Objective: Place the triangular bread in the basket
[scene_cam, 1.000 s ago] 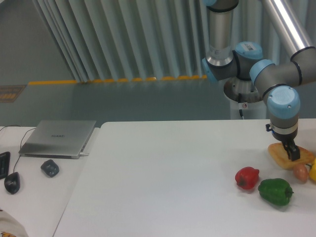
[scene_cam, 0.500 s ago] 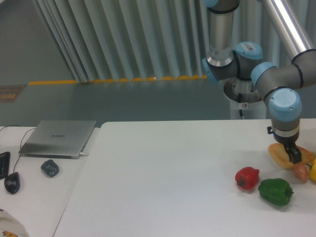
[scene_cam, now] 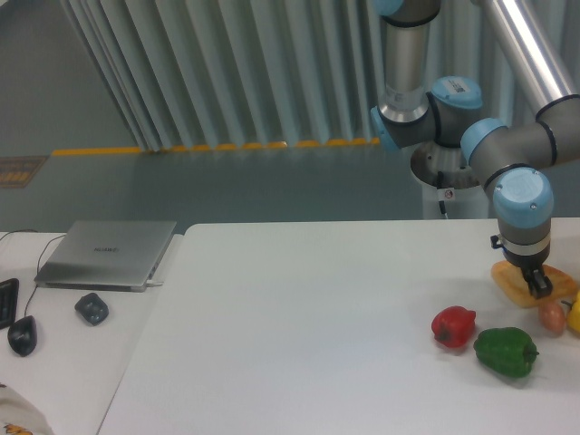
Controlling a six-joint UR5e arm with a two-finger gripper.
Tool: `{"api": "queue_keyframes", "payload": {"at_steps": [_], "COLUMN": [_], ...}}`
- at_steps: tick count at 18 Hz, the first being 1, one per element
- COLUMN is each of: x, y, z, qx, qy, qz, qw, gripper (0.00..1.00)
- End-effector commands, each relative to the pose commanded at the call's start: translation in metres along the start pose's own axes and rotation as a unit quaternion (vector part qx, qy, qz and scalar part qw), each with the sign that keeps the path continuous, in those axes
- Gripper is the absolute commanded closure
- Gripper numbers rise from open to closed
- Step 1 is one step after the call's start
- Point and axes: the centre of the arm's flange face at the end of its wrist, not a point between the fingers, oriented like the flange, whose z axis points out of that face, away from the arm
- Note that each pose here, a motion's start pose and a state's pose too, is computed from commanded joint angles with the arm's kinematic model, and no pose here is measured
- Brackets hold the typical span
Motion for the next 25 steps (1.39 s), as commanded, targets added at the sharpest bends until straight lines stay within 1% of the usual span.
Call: {"api": "queue_keyframes", "payload": {"at_steps": [3, 7, 8, 9, 10, 15, 21, 23, 25], "x": [-0.001, 0.0, 0.001, 0.002, 0.002, 0.002, 0.004, 0.004, 0.005], "y": [0.0, 0.0, -0.003, -0.004, -0.005, -0.005, -0.007, -0.007, -0.007], "z": [-0.009, -0.008, -0.004, 0.001, 0.0, 0.007, 0.022, 0.025, 0.027], "qx": [-0.001, 0.0, 0.0, 0.001, 0.001, 0.002, 0.002, 0.002, 0.001], "qy": [-0.009, -0.007, -0.003, 0.001, 0.0, 0.008, 0.023, 0.026, 0.028], "qz": [-0.004, -0.001, 0.003, 0.001, 0.001, 0.002, 0.007, 0.008, 0.007], "qw": [1.0, 1.0, 1.0, 1.0, 1.0, 1.0, 0.9997, 0.9996, 0.9996], "gripper": [1.0, 1.0, 0.23, 0.03, 0.02, 0.0, 0.01, 0.03, 0.1]}}
